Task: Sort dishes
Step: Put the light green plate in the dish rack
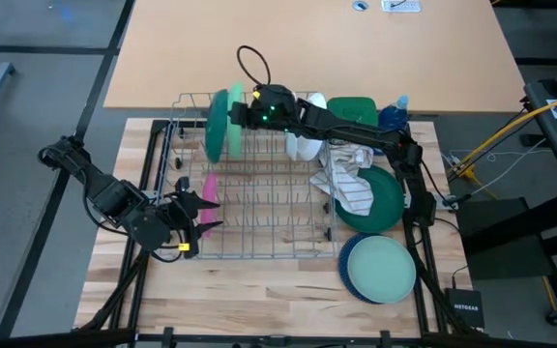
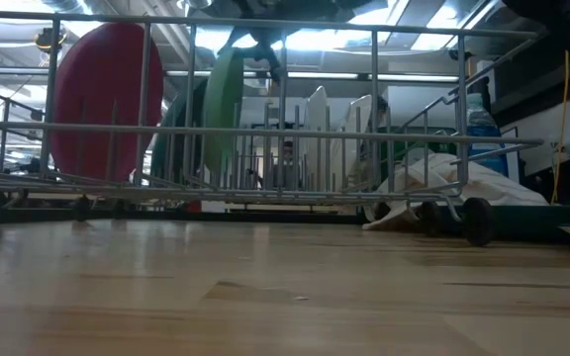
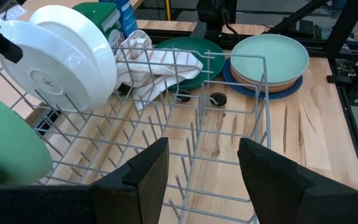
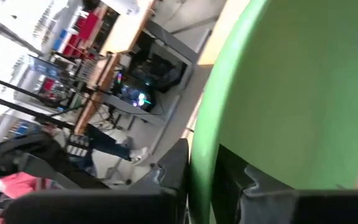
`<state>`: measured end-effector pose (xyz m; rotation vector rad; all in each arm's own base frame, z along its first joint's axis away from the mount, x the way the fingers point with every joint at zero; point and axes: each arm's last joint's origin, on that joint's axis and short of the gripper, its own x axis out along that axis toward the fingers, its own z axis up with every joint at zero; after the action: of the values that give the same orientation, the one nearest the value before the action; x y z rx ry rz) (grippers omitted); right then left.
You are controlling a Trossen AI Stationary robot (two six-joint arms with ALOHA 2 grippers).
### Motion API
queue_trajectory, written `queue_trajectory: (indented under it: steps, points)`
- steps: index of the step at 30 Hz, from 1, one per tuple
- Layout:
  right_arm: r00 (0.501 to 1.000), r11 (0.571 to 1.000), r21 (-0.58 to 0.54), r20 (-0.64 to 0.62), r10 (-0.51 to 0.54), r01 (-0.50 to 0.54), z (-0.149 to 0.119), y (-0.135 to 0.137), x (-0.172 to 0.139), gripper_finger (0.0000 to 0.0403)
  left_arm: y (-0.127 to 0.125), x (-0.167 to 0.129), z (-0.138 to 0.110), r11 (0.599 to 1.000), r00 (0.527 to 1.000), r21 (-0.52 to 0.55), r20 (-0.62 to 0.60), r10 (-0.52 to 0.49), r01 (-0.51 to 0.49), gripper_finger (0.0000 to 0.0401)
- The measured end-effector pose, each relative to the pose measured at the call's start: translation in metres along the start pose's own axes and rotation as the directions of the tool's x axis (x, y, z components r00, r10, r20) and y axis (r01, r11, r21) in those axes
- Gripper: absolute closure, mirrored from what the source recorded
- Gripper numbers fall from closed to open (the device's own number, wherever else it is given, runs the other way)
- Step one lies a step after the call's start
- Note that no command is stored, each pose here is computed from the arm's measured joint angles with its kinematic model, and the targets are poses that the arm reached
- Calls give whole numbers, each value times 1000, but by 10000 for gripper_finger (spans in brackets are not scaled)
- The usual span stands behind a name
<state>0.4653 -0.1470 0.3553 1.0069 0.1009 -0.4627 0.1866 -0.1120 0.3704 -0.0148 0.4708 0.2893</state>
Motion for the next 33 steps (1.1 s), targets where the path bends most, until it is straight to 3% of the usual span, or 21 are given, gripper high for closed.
queue_trajectory:
  steps: [8, 17, 26, 33]
  points:
    - [995, 996, 1, -51, -86, 86, 2, -13, 0, 317, 0, 0, 0, 1000, 1000, -2, 0, 0, 0, 217]
    - [993, 994, 7, -62, -104, 105, 8, -20, 0, 270, 0, 0, 0, 1000, 1000, -3, 0, 0, 0, 217]
    - [988, 997, -43, -135, -69, 63, 26, -33, -2, 271, 0, 0, 0, 1000, 1000, -18, 0, 0, 0, 217]
    - [967, 984, -55, -185, -177, 170, 35, -52, -6, 271, 0, 0, 0, 1000, 1000, -18, 0, 0, 0, 217]
